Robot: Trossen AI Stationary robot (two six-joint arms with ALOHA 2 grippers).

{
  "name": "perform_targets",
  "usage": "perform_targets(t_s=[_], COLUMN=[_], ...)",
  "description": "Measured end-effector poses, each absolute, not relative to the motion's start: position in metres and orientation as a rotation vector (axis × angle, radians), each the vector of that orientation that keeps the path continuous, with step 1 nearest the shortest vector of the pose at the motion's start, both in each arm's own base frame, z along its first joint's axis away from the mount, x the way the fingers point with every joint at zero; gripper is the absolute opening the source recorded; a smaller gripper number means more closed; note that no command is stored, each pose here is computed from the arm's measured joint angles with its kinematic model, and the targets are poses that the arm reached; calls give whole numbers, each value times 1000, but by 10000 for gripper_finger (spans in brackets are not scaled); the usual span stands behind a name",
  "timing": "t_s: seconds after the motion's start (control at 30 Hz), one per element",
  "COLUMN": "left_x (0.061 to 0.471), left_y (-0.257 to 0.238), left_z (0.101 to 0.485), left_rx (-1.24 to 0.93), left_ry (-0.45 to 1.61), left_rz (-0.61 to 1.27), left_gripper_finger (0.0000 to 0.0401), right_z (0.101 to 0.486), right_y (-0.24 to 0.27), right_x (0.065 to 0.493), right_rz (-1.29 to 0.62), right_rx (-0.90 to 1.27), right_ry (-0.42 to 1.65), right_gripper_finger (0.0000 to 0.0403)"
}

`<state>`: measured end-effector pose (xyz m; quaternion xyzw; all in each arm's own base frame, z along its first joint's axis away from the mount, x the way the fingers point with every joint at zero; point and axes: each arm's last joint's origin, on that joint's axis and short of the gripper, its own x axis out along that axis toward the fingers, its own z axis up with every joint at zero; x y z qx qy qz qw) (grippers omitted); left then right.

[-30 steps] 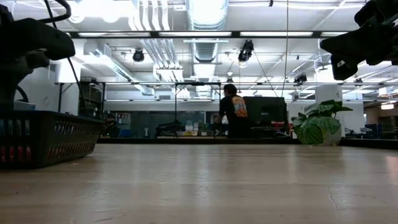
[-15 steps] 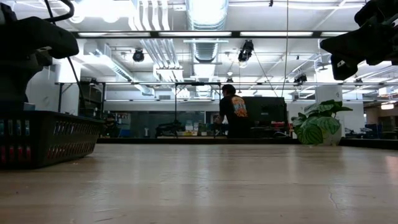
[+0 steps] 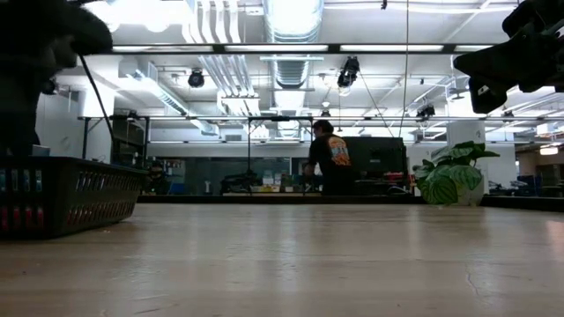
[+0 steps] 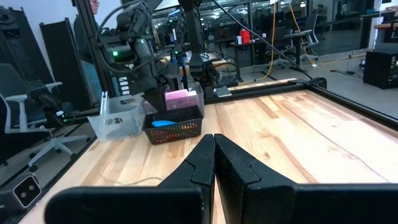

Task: Pick & Place Paint Supplies
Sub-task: Return to Home Position

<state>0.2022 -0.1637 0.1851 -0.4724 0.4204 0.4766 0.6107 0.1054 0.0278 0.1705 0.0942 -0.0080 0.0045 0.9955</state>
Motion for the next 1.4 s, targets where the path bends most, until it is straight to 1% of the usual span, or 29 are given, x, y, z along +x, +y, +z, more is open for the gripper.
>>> perform_targets(t_s=[0.17, 0.33, 0.4, 0.6, 0.73, 0.9, 1.07, 1.2, 1.4], left_x=[208, 215, 218, 229, 242, 258, 284, 309, 334], left_y=[-167, -168, -166, -163, -162, -158, -146, -124, -88], left_z=[207, 228, 233, 240, 244, 249, 257, 263, 256], left_rx=[-1062, -937, -846, -461, -283, -238, -188, -168, -122], left_ry=[942, 835, 747, 467, 402, 400, 421, 464, 394], left_rz=[1088, 1007, 959, 823, 765, 719, 641, 514, 224], left_gripper_finger=[97, 97, 97, 97, 97, 97, 97, 97, 97], right_z=[170, 170, 170, 170, 170, 170, 170, 170, 170], right_y=[28, 28, 28, 28, 28, 28, 28, 28, 28], right_x=[105, 105, 105, 105, 105, 105, 105, 105, 105], right_rz=[9, 9, 9, 9, 9, 9, 9, 9, 9], right_rx=[189, 189, 189, 189, 189, 188, 189, 188, 189], right_ry=[-16, -16, -16, -16, -16, -16, -16, -16, -16], right_gripper_finger=[9, 9, 9, 9, 9, 9, 9, 9, 9])
